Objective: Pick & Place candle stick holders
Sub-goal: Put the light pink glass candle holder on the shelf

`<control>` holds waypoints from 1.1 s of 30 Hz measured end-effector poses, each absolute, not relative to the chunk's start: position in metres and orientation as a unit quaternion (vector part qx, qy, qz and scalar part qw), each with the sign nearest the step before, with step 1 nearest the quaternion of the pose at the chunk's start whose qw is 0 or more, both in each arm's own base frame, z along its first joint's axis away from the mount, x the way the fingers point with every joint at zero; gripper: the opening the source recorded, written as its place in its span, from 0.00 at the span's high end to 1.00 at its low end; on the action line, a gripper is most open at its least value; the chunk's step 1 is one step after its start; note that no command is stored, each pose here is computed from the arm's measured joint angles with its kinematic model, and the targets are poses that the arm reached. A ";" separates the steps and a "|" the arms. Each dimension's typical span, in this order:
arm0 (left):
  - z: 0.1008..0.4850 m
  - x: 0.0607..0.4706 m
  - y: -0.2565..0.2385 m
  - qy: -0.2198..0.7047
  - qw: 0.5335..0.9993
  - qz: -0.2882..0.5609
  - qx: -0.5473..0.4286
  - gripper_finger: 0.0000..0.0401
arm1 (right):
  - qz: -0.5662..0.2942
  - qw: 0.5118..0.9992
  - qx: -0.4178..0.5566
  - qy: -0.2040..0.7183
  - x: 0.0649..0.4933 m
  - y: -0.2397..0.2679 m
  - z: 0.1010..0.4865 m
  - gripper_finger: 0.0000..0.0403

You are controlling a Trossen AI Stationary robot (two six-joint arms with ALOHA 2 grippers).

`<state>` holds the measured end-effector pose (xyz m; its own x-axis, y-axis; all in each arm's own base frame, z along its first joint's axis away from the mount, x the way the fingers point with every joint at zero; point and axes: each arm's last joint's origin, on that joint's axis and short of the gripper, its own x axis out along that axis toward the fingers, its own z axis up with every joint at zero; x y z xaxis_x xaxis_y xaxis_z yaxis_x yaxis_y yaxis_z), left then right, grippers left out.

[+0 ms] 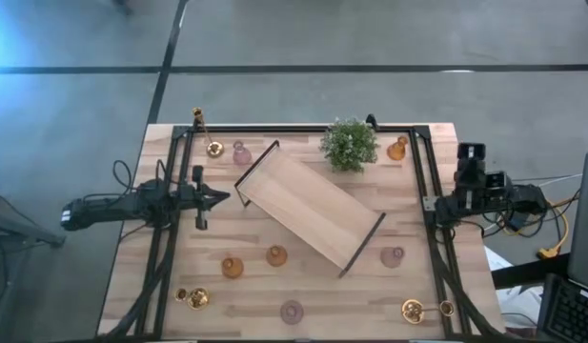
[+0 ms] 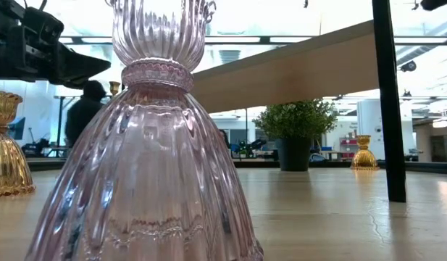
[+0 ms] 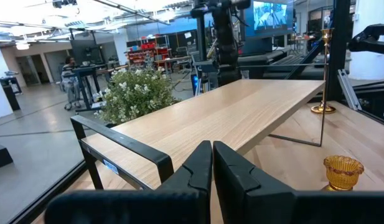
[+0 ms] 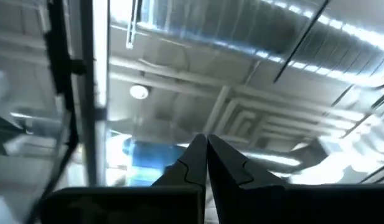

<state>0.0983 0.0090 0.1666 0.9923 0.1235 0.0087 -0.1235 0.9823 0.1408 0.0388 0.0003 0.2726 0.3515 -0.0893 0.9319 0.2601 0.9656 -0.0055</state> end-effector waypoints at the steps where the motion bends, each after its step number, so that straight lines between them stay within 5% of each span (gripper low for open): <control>1: 0.167 0.098 0.009 0.000 0.996 0.062 0.071 0.95 | -0.118 0.825 -0.094 -0.545 0.040 0.000 0.279 0.98; 10: 0.167 0.098 0.009 0.000 0.996 0.062 0.071 0.95 | -0.074 0.943 -0.165 -0.280 0.057 0.002 0.337 0.98; 19: 0.167 0.098 0.009 0.000 0.996 0.062 0.071 0.95 | -0.049 0.982 -0.124 -0.132 0.073 0.003 0.389 0.98; 25: 0.167 0.098 0.009 0.000 0.996 0.062 0.071 0.95 | -0.190 0.968 -0.162 0.028 0.095 -0.004 0.410 0.98; 30: 0.167 0.098 0.009 0.000 0.996 0.062 0.071 0.95 | -0.445 0.866 -0.148 0.173 0.107 -0.015 0.407 0.98; 33: 0.167 0.098 0.009 0.000 0.996 0.062 0.071 0.95 | -0.498 0.833 -0.111 0.213 0.100 -0.020 0.406 0.98</control>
<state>0.0983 0.0091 0.1666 0.9923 0.1237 0.0088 -0.1237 0.9823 0.1407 0.0998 -0.0198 0.4058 0.4136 -0.8769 -0.2448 0.7822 0.4798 -0.3974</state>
